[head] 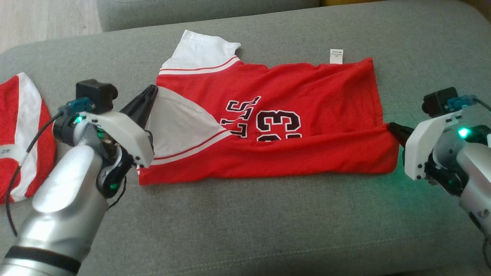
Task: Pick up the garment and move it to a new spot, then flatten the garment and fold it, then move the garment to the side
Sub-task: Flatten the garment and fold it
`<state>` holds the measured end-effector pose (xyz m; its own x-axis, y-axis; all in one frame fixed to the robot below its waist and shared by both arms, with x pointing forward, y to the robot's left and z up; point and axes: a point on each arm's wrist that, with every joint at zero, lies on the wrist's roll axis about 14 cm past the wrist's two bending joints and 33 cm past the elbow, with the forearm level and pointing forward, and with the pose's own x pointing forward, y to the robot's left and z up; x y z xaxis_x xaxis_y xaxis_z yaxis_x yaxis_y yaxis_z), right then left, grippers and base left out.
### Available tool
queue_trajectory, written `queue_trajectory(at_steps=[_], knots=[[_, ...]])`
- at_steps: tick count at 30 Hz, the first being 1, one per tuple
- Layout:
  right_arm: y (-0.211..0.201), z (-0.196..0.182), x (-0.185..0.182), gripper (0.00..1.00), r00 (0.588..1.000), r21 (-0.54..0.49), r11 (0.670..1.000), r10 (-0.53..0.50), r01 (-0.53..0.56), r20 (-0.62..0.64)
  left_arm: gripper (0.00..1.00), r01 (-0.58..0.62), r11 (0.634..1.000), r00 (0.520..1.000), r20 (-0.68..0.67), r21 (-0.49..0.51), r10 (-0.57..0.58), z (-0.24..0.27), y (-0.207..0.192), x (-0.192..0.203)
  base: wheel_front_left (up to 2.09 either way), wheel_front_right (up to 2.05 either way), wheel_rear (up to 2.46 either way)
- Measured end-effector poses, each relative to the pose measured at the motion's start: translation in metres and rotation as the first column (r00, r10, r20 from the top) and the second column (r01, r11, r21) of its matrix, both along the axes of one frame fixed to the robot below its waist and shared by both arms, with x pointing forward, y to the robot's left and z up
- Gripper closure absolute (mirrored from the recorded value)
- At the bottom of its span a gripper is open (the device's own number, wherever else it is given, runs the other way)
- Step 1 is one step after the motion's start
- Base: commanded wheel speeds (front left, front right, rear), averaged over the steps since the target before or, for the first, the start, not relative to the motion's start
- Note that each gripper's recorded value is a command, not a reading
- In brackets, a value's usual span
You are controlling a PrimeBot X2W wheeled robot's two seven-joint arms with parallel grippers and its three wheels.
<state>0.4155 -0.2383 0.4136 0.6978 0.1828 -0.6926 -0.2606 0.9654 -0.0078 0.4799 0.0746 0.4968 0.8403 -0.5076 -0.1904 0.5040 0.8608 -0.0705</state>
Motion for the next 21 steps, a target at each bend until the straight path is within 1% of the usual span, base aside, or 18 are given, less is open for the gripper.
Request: queue_trajectory(at_steps=[1,2,3,5,7,10,12,15,16,18,19,21], knots=[[0.001,0.000,0.001,0.67,1.000,0.009,1.000,-0.004,0.004,0.000,0.93,-0.005,1.000,1.000,-0.005,-0.001,0.005,-0.002,0.000,0.001,0.00,0.00,0.00],[0.002,-0.001,0.002,0.00,1.000,0.012,1.000,-0.005,0.005,0.008,0.12,-0.011,1.000,1.000,-0.012,0.003,0.011,-0.005,0.001,0.002,0.00,0.00,0.00],[0.002,-0.003,0.001,0.00,1.000,0.012,1.000,-0.007,0.007,0.004,0.00,-0.019,1.000,1.000,-0.019,0.007,0.019,-0.008,0.003,0.003,0.00,0.00,0.00],[0.003,-0.006,0.000,0.00,1.000,0.015,1.000,-0.009,0.009,-0.005,0.00,-0.037,0.999,0.999,-0.021,0.006,0.037,-0.011,0.006,0.005,0.00,0.00,0.00],[0.006,-0.001,0.003,0.00,1.000,0.038,0.999,-0.015,0.014,0.022,0.00,-0.053,0.999,0.999,-0.014,0.001,0.053,-0.011,0.008,0.006,0.00,0.00,0.00],[0.005,0.009,0.009,0.00,0.996,0.051,0.998,-0.025,0.021,0.089,0.00,-0.088,0.996,0.996,0.017,-0.021,0.089,-0.004,0.014,0.006,0.00,0.00,0.00],[0.005,0.022,0.016,0.00,0.986,0.072,0.997,-0.037,0.026,0.161,0.00,-0.121,0.991,0.991,0.049,-0.055,0.124,0.006,0.018,0.006,0.00,0.00,0.00],[0.004,0.051,0.026,0.00,0.950,0.115,0.993,-0.065,0.031,0.306,0.00,-0.174,0.976,0.978,0.097,-0.131,0.187,0.028,0.026,0.005,0.00,0.00,0.00],[0.004,0.062,0.028,0.00,0.930,0.131,0.991,-0.077,0.032,0.358,0.00,-0.182,0.970,0.973,0.115,-0.159,0.201,0.035,0.029,0.002,0.00,0.00,0.00],[0.002,0.080,0.030,0.00,0.888,0.149,0.988,-0.094,0.028,0.450,0.00,-0.190,0.965,0.965,0.146,-0.181,0.217,0.043,0.031,-0.007,0.00,0.00,0.00],[0.001,0.085,0.028,0.00,0.868,0.155,0.987,-0.100,0.027,0.486,0.00,-0.199,0.960,0.962,0.149,-0.197,0.230,0.045,0.033,-0.012,0.00,0.00,0.00],[-0.001,0.087,0.023,0.00,0.849,0.160,0.987,-0.108,0.028,0.517,0.00,-0.232,0.942,0.951,0.149,-0.245,0.272,0.048,0.038,-0.024,0.00,0.00,0.00]])
